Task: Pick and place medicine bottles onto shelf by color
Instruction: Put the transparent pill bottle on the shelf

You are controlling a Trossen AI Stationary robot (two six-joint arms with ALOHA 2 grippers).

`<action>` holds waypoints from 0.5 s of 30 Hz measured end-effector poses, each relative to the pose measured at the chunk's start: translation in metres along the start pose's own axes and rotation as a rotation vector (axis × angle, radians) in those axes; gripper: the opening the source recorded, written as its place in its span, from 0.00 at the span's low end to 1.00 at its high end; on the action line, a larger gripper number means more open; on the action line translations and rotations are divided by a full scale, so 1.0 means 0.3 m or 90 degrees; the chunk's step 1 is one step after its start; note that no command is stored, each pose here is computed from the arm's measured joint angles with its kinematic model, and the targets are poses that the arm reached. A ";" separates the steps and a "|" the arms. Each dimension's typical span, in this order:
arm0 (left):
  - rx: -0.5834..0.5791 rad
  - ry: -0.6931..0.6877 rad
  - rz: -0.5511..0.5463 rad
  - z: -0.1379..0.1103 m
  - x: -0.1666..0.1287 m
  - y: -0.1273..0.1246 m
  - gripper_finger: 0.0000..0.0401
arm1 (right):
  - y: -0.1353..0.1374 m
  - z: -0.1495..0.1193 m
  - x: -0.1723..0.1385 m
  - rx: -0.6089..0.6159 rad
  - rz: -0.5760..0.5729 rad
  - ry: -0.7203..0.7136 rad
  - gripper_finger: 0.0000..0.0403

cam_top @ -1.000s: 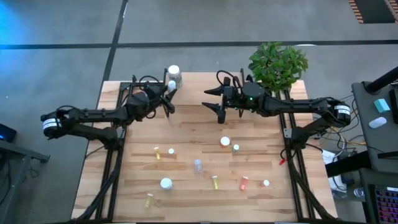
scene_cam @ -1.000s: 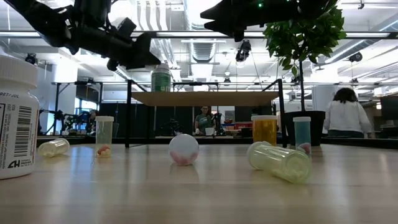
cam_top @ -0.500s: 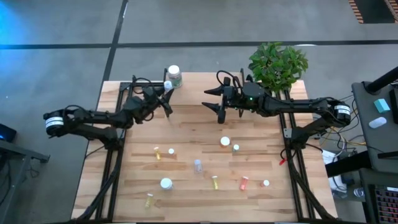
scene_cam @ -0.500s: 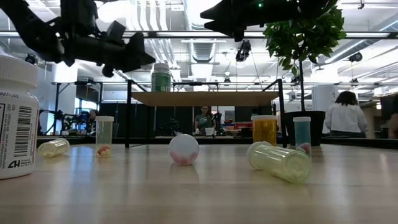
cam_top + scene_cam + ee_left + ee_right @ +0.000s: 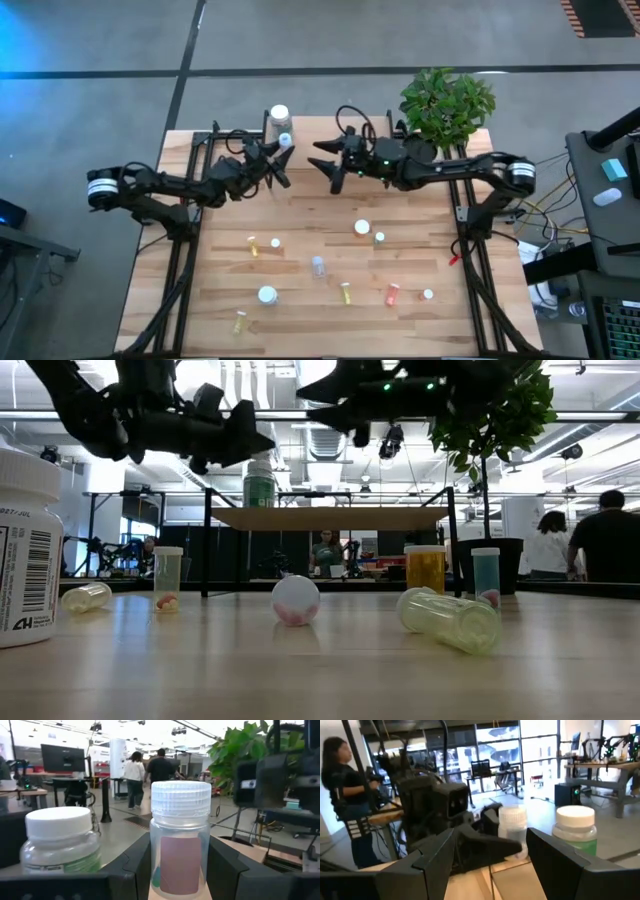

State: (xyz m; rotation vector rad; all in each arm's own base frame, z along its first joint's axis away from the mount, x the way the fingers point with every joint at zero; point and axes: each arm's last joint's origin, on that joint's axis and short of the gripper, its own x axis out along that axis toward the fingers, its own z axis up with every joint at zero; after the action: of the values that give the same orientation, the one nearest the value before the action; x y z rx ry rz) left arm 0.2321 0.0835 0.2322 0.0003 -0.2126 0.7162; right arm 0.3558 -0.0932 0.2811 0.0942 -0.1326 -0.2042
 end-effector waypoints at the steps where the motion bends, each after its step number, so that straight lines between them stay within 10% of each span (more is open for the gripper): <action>1: -0.002 -0.002 -0.002 0.003 0.000 -0.003 0.30 | -0.003 -0.009 0.020 -0.001 -0.005 -0.002 0.58; 15: -0.005 -0.001 -0.021 0.007 -0.019 -0.022 0.30 | -0.029 -0.064 0.233 -0.030 -0.021 0.009 0.58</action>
State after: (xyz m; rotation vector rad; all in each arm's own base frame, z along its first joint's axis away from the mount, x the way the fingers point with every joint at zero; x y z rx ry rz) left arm 0.2318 0.0749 0.2338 -0.0037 -0.2171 0.6829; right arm 0.4247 -0.1148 0.2699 0.0513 -0.1129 -0.2389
